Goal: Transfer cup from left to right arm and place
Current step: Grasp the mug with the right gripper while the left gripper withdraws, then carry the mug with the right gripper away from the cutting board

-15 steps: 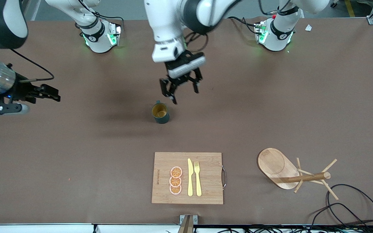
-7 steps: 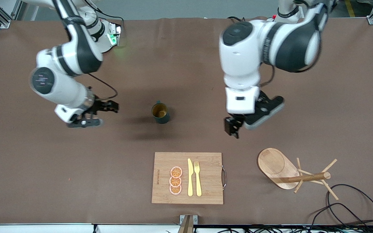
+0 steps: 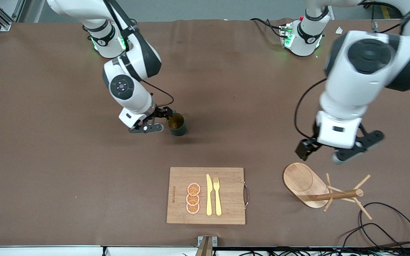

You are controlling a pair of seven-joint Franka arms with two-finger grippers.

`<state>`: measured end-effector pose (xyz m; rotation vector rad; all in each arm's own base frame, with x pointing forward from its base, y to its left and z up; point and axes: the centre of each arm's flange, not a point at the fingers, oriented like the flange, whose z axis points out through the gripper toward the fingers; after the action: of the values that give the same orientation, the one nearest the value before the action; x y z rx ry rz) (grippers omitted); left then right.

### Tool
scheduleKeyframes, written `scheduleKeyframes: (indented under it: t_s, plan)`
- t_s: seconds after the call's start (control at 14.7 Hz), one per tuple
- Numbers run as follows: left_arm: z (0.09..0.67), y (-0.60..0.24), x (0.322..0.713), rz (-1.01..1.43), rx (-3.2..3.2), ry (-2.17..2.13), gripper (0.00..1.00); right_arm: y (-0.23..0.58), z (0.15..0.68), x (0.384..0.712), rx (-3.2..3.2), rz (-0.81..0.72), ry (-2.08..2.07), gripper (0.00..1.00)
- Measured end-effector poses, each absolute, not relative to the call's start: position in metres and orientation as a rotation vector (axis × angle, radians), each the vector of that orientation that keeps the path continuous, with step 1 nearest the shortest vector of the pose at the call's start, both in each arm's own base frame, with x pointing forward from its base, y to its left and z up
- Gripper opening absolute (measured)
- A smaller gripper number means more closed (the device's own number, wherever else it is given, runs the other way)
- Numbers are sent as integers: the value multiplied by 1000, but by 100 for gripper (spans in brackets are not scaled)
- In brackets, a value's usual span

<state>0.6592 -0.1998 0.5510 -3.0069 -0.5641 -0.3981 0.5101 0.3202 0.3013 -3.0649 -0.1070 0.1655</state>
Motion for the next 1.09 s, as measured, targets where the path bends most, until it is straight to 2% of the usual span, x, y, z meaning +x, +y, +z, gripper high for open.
scheduleKeyframes:
  t_s: [0.2, 0.27, 0.41, 0.48, 0.54, 0.95, 1.09]
  plan:
    - [557, -147, 671, -382, -3019, -378, 100, 325, 272, 510, -3058, 118, -107, 98]
    - [559, -138, 671, -377, -3021, -347, 100, 328, 263, 511, -3057, 107, -109, 92]
    - [567, -128, 667, -344, -3033, -285, 100, 333, 249, 508, -3057, 102, -120, 88]
    - [573, -124, 664, -332, -3042, -253, 100, 335, 246, 507, -3058, 105, -125, 81]
    - [578, -122, 660, -316, -3055, -232, 100, 335, 245, 507, -3058, 105, -127, 67]
    - [600, -113, 635, -188, -3073, -215, 100, 334, 254, 517, -3050, 69, -145, 5]
    - [611, -112, 625, -168, -3066, -210, 100, 331, 261, 524, -3041, 43, -182, 4]
